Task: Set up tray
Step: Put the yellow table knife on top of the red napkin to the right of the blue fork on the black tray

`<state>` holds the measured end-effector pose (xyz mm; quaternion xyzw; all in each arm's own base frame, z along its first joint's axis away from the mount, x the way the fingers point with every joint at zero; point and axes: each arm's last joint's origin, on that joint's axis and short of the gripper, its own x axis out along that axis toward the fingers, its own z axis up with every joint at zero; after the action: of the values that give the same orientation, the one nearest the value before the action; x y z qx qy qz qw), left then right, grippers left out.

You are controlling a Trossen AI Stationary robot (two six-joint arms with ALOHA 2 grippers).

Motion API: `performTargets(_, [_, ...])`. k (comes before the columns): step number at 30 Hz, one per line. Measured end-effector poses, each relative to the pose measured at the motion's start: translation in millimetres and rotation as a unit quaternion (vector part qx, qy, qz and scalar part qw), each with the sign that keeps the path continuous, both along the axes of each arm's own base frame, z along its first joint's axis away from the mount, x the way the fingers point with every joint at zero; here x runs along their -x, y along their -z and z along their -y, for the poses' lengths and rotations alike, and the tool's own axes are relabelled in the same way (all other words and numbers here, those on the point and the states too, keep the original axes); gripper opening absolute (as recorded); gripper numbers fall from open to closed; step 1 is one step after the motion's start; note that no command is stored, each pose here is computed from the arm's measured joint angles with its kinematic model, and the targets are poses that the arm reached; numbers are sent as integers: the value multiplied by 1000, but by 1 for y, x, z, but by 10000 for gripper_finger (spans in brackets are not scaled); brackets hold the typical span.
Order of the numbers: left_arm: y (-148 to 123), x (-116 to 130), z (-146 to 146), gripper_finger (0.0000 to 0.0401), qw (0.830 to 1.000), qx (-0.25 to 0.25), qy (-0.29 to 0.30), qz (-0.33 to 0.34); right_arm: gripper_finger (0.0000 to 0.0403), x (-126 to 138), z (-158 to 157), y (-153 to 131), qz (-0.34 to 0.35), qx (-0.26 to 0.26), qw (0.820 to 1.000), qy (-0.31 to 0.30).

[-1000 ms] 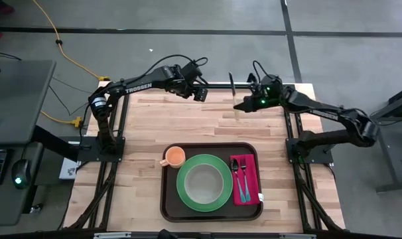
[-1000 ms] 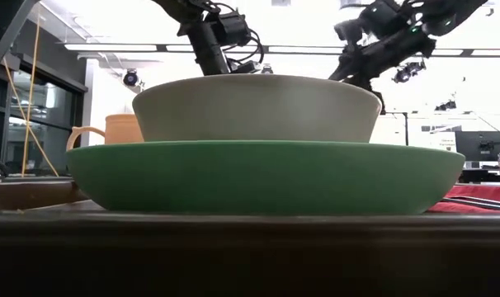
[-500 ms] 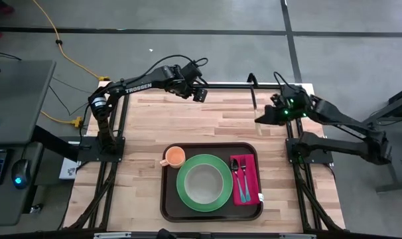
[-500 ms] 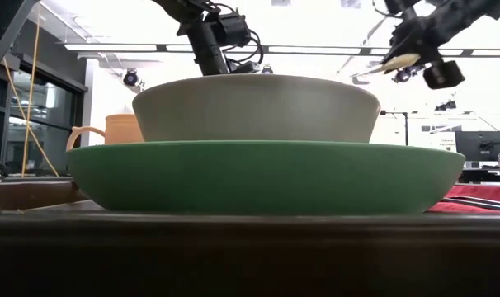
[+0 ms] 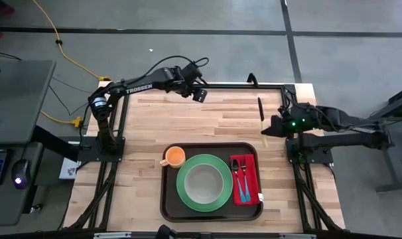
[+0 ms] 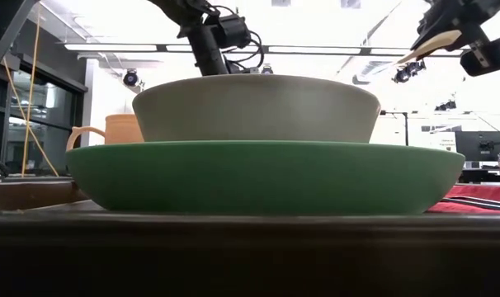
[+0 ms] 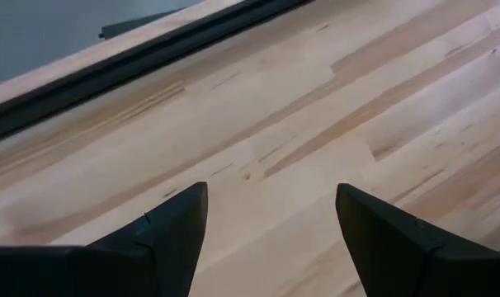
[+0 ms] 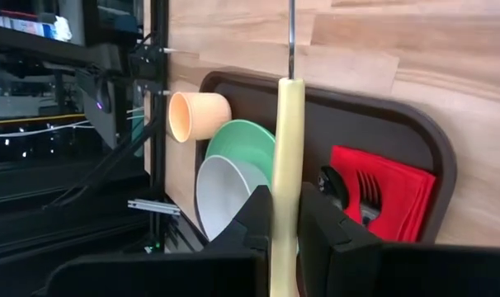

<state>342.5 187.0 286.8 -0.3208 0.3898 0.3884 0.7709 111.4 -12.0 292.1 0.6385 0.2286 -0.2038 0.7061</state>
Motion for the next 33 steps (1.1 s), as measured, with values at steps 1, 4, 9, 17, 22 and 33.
performTargets(1, [4, -1, 0, 294, 1000, -1, 1, 3, 13, -1, -3, 0, -2, -1, 1000, -1])
performTargets(4, [15, -2, 0, 294, 1000, 6, 18, 15, 13, -2, -10, 1, -6, -1, 1000, 0])
performTargets(9, [35, -3, 4, 294, 999, 26, 38, 26, 13, -3, -21, 2, -9, -6, 1000, 8])
performTargets(17, [43, 3, 17, 294, 995, 5, 58, 80, 13, -13, -36, 24, 10, -43, 999, 18])
performTargets(22, [37, 22, 28, 294, 990, -4, 64, 123, 13, -25, -43, 50, 68, -76, 995, 10])
performTargets(33, [-2, 62, 78, 294, 965, -67, 89, 238, 13, -28, -51, 79, 80, -103, 991, -7])
